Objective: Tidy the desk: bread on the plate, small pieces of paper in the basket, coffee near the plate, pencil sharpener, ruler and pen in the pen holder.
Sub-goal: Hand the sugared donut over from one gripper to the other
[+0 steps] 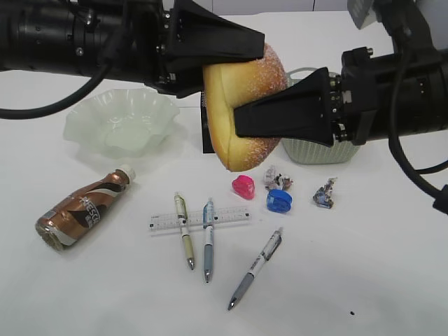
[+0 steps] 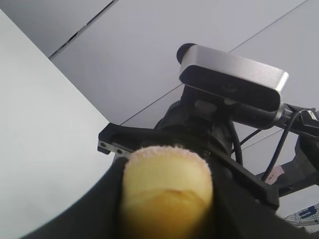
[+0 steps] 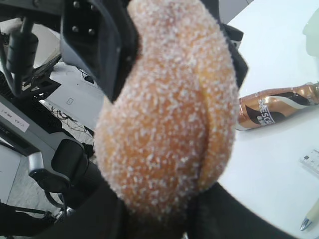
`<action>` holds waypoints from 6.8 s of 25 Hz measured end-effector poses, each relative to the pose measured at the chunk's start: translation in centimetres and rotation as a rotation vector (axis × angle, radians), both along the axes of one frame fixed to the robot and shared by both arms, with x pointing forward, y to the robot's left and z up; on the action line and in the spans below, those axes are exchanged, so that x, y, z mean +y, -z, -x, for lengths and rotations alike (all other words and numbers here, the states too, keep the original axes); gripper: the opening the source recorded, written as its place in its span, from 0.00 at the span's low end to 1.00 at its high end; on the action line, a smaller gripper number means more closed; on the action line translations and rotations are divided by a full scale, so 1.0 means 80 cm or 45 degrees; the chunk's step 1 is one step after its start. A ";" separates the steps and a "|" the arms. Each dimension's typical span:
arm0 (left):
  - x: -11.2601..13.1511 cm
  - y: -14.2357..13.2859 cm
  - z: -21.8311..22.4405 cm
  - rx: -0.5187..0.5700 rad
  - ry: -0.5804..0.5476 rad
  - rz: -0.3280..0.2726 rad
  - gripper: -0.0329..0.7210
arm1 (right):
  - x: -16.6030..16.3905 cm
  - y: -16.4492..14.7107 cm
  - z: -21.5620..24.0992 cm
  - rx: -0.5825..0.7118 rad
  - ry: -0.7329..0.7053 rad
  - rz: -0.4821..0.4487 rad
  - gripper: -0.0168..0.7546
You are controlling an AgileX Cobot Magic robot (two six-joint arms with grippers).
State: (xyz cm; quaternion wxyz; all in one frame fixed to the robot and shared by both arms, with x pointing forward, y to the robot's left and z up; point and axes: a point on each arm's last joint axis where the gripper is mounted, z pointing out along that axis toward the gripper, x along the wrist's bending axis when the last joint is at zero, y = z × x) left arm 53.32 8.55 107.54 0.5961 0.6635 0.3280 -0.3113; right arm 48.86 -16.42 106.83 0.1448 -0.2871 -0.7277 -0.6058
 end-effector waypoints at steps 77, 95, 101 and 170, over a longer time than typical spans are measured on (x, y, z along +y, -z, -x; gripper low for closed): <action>-0.001 -0.001 0.000 0.069 -0.010 0.010 0.40 | -0.003 -0.007 0.001 0.261 0.081 -0.067 0.71; -0.001 -0.001 0.000 0.071 -0.010 0.010 0.40 | -0.002 -0.009 0.002 0.261 0.082 -0.079 0.87; -0.001 -0.001 0.000 0.074 -0.010 0.010 0.40 | -0.002 -0.009 0.002 0.267 0.084 -0.080 0.88; 0.010 0.008 -0.005 0.082 -0.018 -0.102 0.40 | -0.052 -0.022 0.015 0.222 0.186 0.108 0.73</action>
